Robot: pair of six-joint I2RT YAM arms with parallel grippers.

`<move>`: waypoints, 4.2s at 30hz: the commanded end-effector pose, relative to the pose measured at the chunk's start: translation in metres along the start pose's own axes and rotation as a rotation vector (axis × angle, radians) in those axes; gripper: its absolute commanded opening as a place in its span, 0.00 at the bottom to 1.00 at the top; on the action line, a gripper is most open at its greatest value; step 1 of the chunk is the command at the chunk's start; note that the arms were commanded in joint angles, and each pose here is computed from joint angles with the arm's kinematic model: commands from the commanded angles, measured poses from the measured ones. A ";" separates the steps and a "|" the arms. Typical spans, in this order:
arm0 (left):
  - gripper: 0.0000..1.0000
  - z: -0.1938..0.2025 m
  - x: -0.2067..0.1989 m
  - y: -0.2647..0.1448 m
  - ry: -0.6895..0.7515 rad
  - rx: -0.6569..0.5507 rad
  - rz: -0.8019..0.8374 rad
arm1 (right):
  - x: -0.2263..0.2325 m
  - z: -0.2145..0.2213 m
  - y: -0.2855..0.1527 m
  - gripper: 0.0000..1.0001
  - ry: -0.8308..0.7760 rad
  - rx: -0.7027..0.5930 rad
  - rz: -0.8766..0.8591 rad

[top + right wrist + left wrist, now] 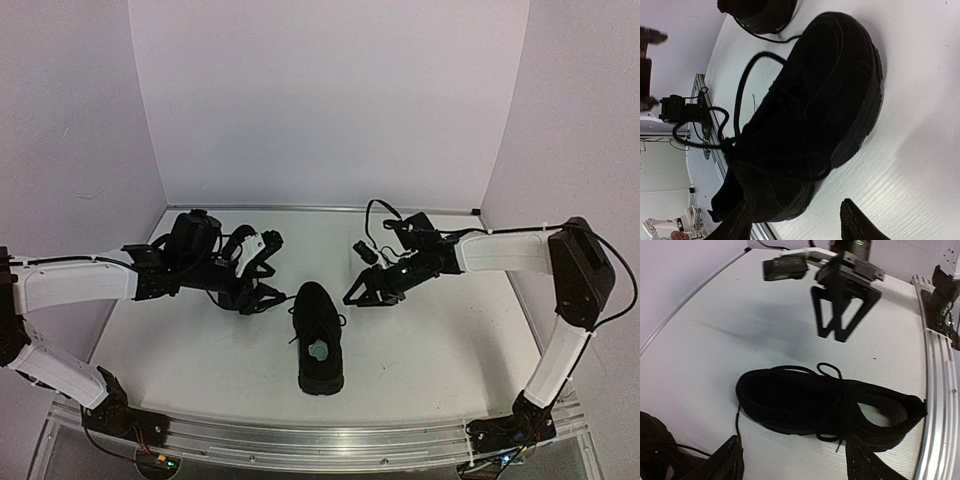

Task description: Tie the shoes

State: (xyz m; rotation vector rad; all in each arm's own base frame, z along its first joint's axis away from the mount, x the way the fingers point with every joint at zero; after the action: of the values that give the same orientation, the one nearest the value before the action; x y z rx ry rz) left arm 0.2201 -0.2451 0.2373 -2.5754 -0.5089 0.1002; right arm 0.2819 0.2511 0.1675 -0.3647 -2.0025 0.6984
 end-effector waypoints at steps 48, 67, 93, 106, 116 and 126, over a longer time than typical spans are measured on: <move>0.54 -0.011 0.029 0.043 -0.053 0.087 -0.166 | 0.027 -0.047 0.040 0.55 -0.092 -0.263 -0.019; 0.33 -0.002 0.038 0.108 0.043 0.264 0.114 | 0.039 -0.009 -0.059 0.58 -0.057 -0.371 0.060; 0.38 -0.054 0.004 0.140 0.284 0.188 0.167 | 0.040 0.009 -0.085 0.58 -0.047 -0.368 0.131; 0.67 -0.112 0.045 0.077 0.235 0.147 -0.374 | 0.022 0.015 -0.067 0.57 -0.027 -0.291 0.144; 0.58 -0.031 -0.007 0.008 -0.039 0.080 -0.083 | -0.013 0.013 -0.019 0.47 0.062 -0.151 0.054; 0.55 0.029 -0.031 0.000 -0.115 0.136 0.044 | -0.031 -0.002 0.026 0.40 0.116 -0.073 -0.097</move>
State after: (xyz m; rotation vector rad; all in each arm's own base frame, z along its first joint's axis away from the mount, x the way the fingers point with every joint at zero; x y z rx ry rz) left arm 0.1886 -0.2369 0.2044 -2.3697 -0.5207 0.2573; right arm 0.2837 0.2363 0.1149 -0.4471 -1.8460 0.6275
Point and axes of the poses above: each gripper's point midway between its finger pads, its own y axis out along the fingers, its own x axis along the line the jaws close on, z = x × y, the point moved 10 cm from there along -y, back along the fingers, and after that the axes turned 1 degree about -y, right-handed, at the moved point
